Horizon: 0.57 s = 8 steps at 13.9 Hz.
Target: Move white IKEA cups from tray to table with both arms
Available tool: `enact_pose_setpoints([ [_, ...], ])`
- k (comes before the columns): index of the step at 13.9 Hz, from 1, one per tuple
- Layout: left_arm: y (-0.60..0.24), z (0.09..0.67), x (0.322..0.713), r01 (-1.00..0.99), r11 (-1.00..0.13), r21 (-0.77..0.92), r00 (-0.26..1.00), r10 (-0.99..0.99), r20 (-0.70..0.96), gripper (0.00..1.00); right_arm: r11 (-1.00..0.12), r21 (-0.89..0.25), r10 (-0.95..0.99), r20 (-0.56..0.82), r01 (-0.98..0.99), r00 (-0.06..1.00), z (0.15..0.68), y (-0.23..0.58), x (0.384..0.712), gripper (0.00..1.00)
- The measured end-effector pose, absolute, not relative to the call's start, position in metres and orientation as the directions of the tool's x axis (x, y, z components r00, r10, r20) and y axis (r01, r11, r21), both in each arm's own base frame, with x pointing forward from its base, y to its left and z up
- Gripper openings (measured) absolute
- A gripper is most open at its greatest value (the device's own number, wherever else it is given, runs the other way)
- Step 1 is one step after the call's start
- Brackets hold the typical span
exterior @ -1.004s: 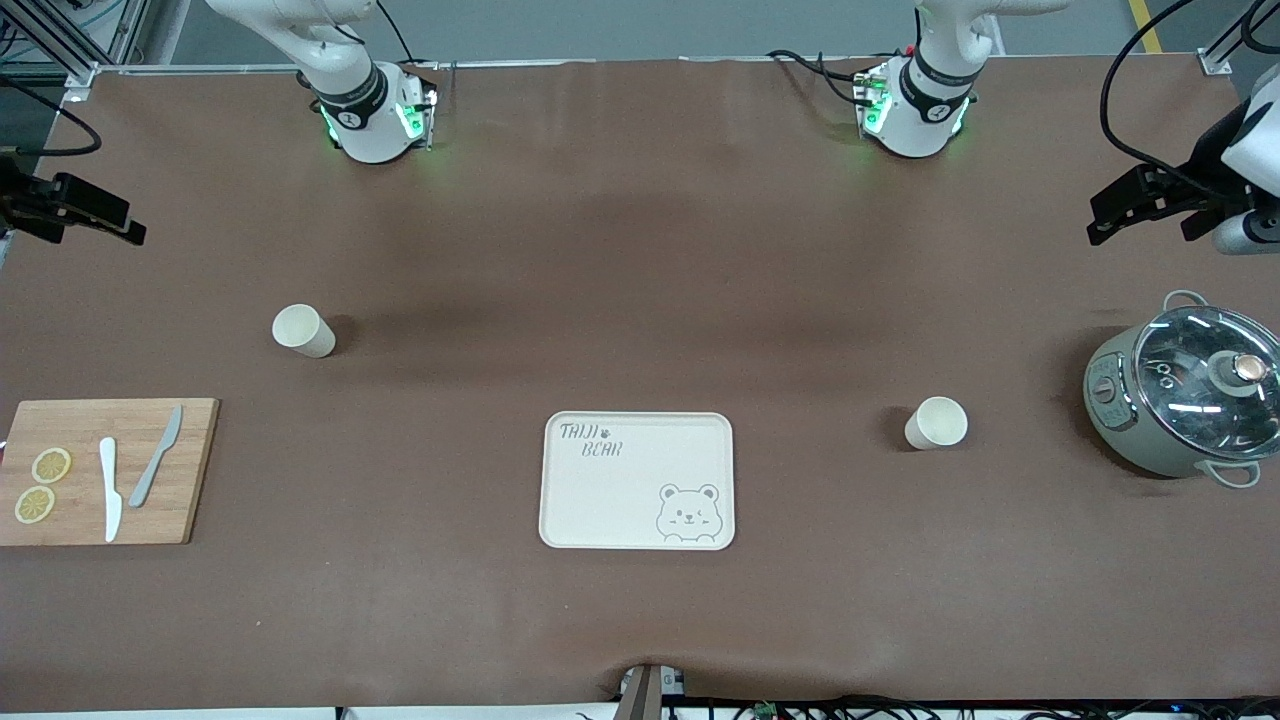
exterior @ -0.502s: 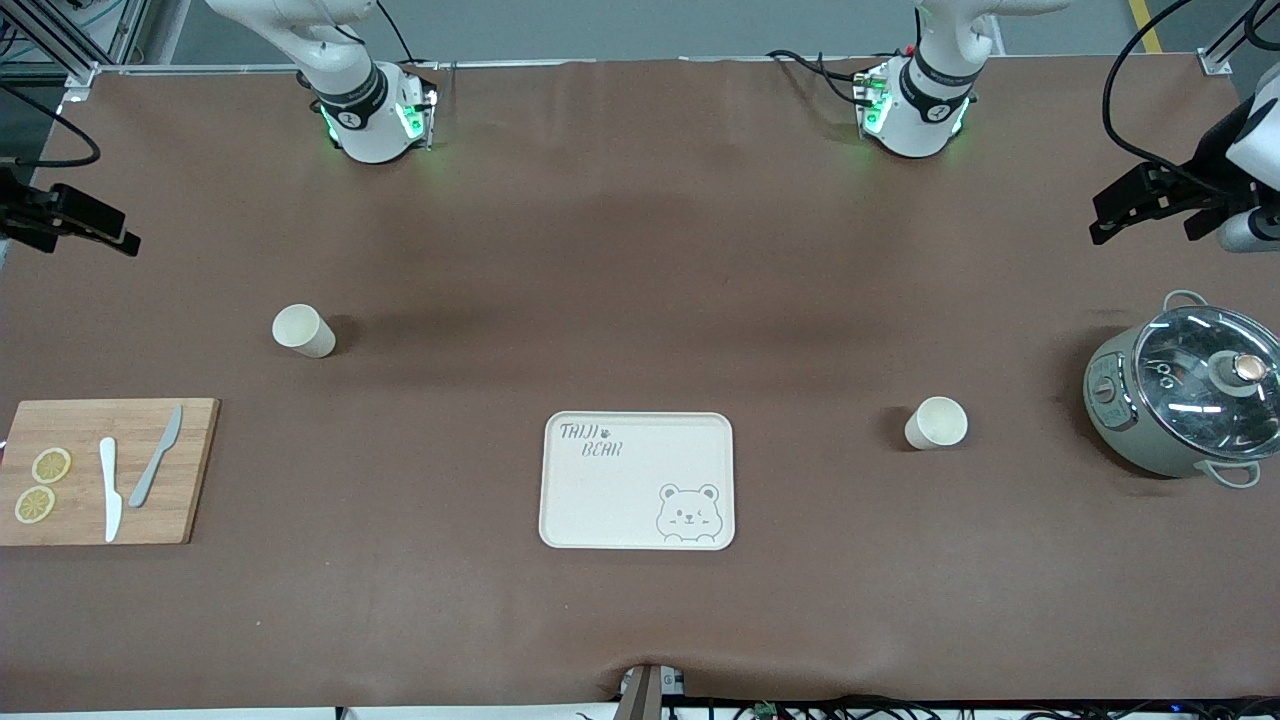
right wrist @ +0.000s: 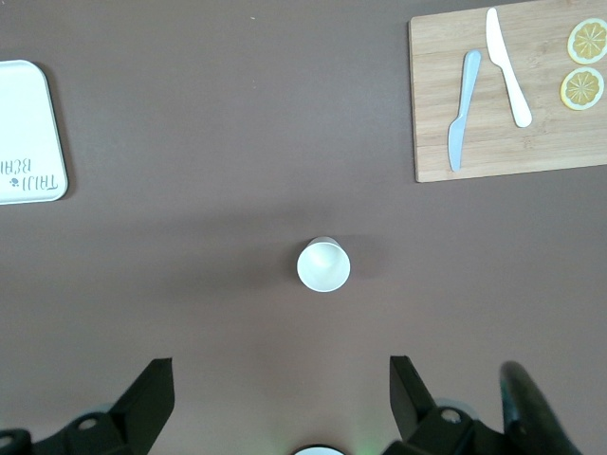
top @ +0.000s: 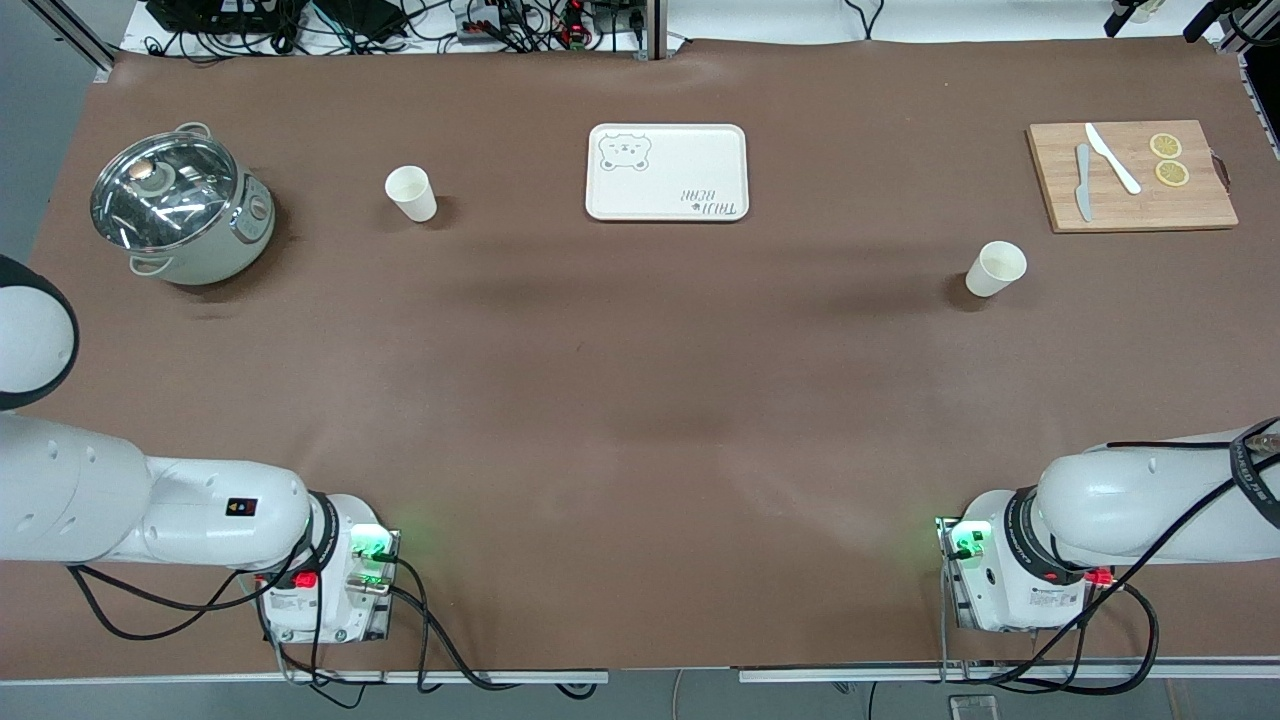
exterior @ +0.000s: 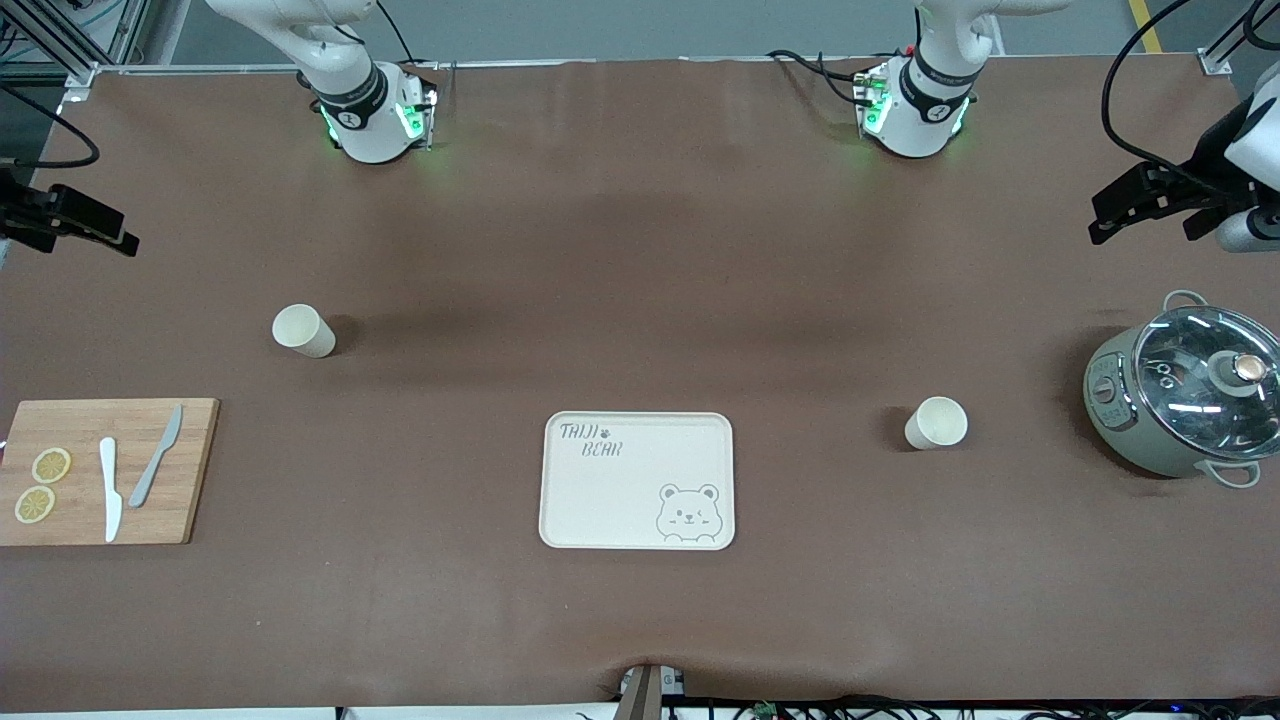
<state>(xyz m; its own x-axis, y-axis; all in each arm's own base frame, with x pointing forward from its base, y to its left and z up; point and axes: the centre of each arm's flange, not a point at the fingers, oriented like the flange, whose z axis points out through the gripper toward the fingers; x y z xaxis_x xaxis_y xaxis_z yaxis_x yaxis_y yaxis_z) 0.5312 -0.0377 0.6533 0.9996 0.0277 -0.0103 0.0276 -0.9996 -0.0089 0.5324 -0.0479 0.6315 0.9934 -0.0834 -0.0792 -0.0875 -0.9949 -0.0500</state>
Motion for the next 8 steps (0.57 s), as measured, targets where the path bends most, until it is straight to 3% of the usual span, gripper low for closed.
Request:
enact_pose_setpoints([
  [8,-0.0378,0.6582,0.5312,0.027,-1.0,-0.008,1.0,0.027,0.0,1.0,-0.995,-0.05,-0.083,-0.081,-0.088,0.993,0.6308,-0.0479,0.5323,1.0],
])
